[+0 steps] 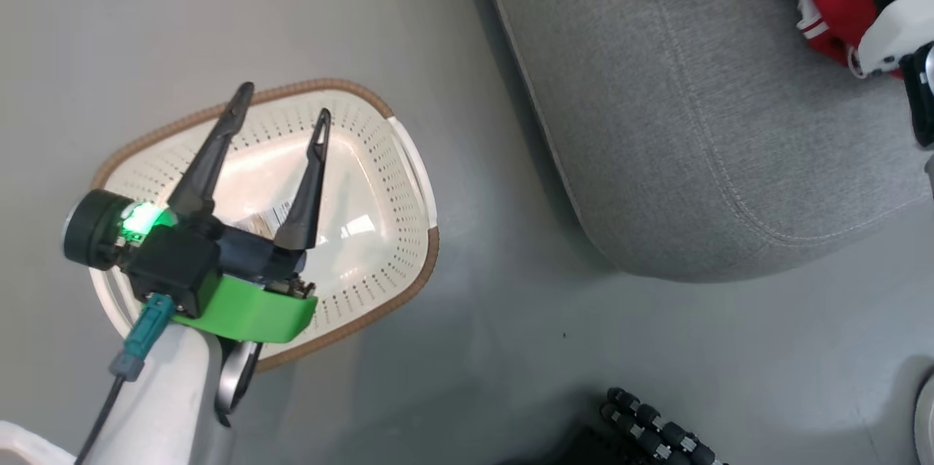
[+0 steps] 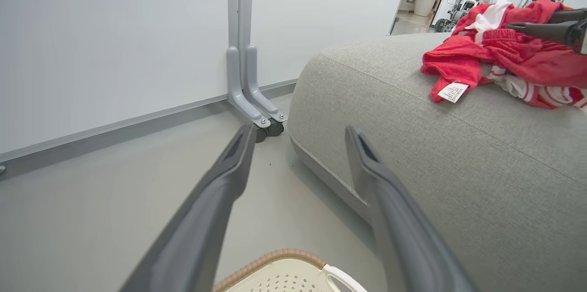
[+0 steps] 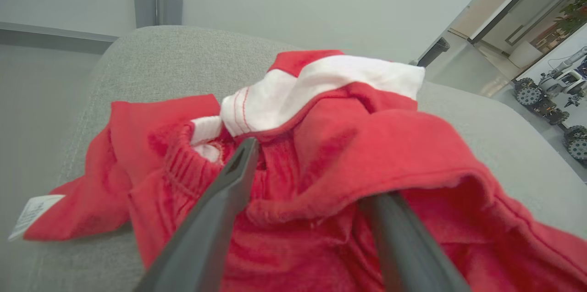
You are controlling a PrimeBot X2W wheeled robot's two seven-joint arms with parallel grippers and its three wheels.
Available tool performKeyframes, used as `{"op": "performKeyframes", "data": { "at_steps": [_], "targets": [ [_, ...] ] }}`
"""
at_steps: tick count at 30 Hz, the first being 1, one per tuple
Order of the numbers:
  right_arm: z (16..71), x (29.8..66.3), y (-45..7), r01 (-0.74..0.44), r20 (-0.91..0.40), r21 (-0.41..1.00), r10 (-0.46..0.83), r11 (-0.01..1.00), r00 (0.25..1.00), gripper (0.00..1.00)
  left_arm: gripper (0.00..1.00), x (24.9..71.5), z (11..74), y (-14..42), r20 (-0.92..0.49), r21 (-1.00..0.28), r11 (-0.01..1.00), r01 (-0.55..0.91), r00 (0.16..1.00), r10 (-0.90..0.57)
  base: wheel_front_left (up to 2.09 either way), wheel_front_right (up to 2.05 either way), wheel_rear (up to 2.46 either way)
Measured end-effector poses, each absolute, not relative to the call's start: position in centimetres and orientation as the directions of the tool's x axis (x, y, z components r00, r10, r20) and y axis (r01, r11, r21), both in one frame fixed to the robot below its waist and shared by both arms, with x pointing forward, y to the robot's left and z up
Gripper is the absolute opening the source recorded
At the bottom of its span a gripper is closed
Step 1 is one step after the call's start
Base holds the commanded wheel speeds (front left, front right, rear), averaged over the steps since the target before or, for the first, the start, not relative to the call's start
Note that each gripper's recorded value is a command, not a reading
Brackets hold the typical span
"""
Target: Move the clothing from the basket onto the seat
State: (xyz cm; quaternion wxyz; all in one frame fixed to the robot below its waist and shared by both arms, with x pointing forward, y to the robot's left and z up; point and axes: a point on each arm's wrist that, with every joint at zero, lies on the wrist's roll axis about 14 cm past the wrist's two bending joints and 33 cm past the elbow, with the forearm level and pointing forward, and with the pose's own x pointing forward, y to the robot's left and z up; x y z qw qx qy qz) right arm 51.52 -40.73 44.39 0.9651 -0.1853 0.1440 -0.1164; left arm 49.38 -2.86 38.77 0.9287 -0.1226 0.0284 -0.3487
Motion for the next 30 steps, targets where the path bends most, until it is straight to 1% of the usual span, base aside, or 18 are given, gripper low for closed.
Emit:
{"op": "performKeyframes", "data": {
  "at_steps": [5,9,13,17,22,24,30],
  "targets": [
    [47.0,49.7,-40.8,0.154,-0.207,-0.413,-0.258,0.897,0.944,1.00,1.00,48.7,41.6,-3.3,0.065,-0.253,0.731,0.634,0.765,-0.641,0.00,0.00,0.00],
    [49.8,48.5,-39.8,0.124,-0.158,-0.424,-0.208,0.897,0.965,1.00,1.00,47.8,43.9,-3.4,0.088,-0.251,0.740,0.625,0.776,-0.625,0.00,0.00,0.00],
    [53.6,47.2,-38.9,0.118,-0.069,-0.430,-0.163,0.895,0.984,1.00,1.00,46.2,45.6,-3.5,0.096,-0.229,0.740,0.633,0.771,-0.630,0.00,0.00,0.00],
    [57.0,46.1,-36.1,0.077,0.026,-0.427,-0.073,0.901,0.997,1.00,1.00,44.9,47.2,-2.7,0.103,-0.224,0.760,0.610,0.791,-0.603,0.00,0.00,0.00],
    [63.0,44.1,-33.5,0.087,0.212,-0.394,-0.001,0.915,0.977,1.00,1.00,43.7,49.7,-1.5,0.139,-0.198,0.787,0.584,0.812,-0.567,0.00,0.00,0.00],
    [64.9,42.9,-32.5,0.093,0.286,-0.351,0.012,0.932,0.958,1.00,1.00,43.3,50.6,-0.7,0.152,-0.187,0.802,0.567,0.823,-0.547,0.00,0.00,0.00],
    [66.0,40.2,-28.3,0.024,0.379,-0.276,0.086,0.961,0.922,1.00,1.00,42.1,52.4,2.0,0.176,-0.161,0.848,0.505,0.860,-0.479,0.00,0.00,0.00]
  ]
}}
